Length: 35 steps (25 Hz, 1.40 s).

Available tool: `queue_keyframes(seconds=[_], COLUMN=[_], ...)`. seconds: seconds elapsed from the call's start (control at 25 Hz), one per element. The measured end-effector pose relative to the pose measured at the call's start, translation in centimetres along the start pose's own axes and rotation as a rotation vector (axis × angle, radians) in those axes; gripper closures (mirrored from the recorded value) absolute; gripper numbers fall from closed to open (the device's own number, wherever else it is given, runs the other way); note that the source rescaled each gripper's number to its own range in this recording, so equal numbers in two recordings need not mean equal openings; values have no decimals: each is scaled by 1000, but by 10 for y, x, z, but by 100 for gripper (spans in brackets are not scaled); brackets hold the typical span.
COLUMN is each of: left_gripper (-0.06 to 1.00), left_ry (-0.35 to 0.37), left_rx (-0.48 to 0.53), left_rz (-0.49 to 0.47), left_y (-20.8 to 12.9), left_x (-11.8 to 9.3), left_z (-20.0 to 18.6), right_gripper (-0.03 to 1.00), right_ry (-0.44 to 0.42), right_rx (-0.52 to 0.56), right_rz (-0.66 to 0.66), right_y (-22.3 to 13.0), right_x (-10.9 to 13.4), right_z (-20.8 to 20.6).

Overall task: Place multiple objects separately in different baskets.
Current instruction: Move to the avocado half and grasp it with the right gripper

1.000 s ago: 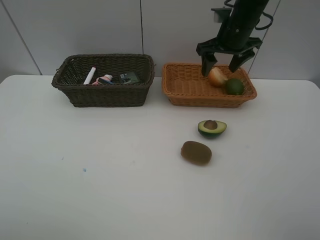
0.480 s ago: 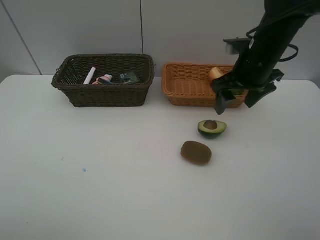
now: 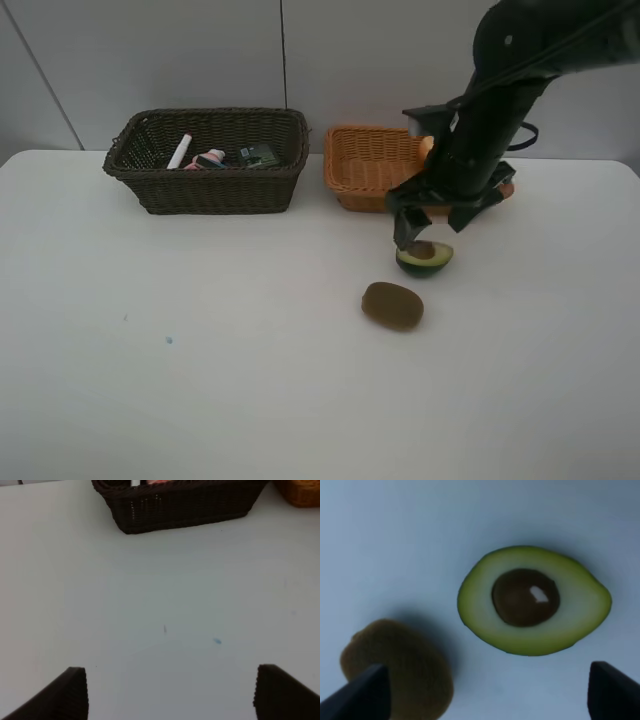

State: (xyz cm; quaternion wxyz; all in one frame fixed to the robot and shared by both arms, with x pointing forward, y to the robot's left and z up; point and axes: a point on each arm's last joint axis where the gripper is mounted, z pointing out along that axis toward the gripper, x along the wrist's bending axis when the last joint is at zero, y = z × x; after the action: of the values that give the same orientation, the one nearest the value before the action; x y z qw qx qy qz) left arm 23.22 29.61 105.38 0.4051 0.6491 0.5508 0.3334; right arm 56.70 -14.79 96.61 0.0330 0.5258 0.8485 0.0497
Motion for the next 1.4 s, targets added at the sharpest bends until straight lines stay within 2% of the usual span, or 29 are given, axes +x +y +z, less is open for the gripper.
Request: queue_keyframes(seconds=[0.2,0.8,1.08,1.4], left_gripper=[14,14,14,14], left_ry=[0,0,0,0], left_rx=[0,0,0,0], left_rz=[0,0,0,0], left_y=[0,0,0,0], left_x=[0,0,0,0], left_z=[0,0,0,0], right_gripper=[-3,-3,-3,-3], right_ry=[-2,-5,-37,-41], right_rx=[35,-20,28,20], right_rz=[-30,-89,-122,-126], right_y=[3,9,10,11], right_x=[1,1,-2,-2], right_z=[20,26,49,51])
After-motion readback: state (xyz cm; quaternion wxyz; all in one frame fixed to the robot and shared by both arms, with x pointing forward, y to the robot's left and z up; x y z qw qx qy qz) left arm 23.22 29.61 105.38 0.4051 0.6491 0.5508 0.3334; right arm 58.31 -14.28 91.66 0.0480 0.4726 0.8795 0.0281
